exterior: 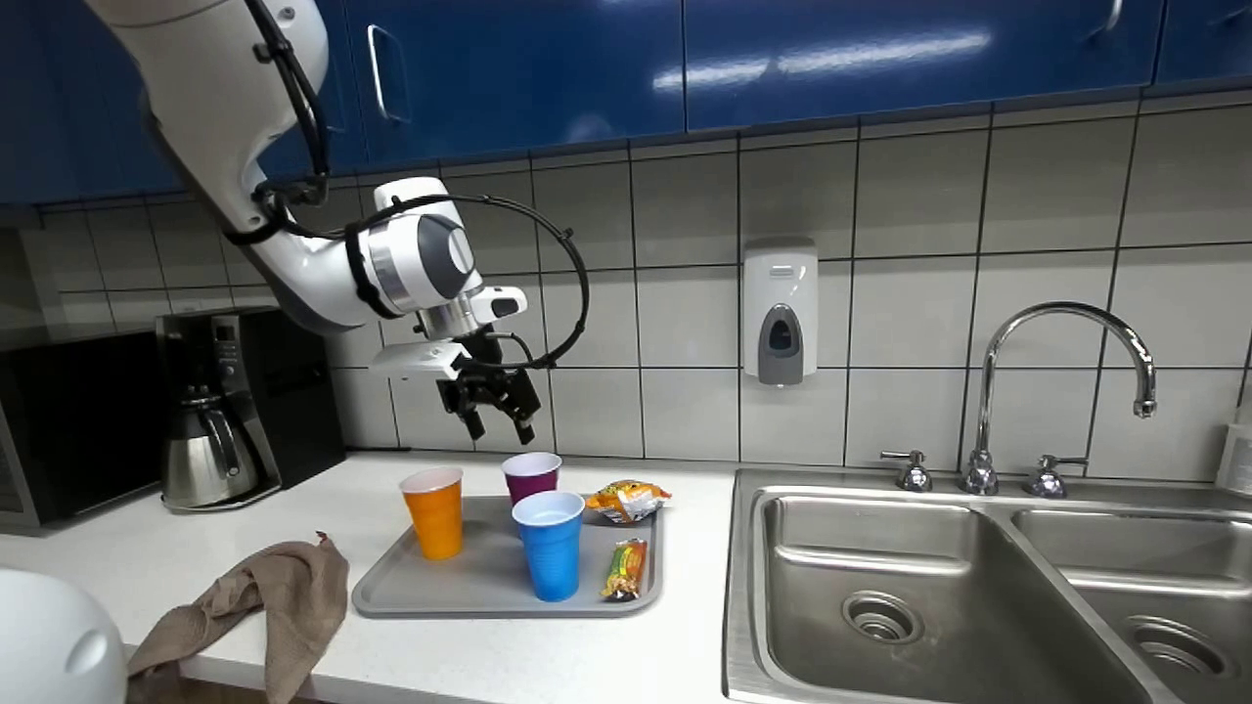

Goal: Move the cups onto the tray

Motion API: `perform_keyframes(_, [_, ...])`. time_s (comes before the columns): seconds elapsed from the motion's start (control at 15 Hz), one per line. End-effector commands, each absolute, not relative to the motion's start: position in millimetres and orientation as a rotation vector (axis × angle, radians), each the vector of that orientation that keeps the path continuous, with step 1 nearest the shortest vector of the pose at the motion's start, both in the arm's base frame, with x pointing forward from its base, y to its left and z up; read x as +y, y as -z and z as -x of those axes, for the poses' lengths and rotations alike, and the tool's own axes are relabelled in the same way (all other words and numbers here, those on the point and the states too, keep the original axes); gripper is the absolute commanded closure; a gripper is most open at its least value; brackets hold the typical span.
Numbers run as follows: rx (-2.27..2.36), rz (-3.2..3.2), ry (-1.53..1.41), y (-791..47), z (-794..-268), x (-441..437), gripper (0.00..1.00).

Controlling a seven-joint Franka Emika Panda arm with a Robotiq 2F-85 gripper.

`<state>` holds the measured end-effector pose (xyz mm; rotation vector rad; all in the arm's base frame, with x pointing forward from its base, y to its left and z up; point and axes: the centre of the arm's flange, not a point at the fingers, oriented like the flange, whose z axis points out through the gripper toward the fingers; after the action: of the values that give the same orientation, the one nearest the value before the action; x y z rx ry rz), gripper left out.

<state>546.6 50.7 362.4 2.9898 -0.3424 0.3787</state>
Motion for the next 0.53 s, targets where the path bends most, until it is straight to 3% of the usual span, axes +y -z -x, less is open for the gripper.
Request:
perform_keyframes(0.0, [-0.232, -2.992, -0.305, -382.8, -513.9, 44.2, 0.0])
perform_keyframes(0.47, [-0.182, -2.955, -0.146, -397.1, -482.4, 25.9, 0.0])
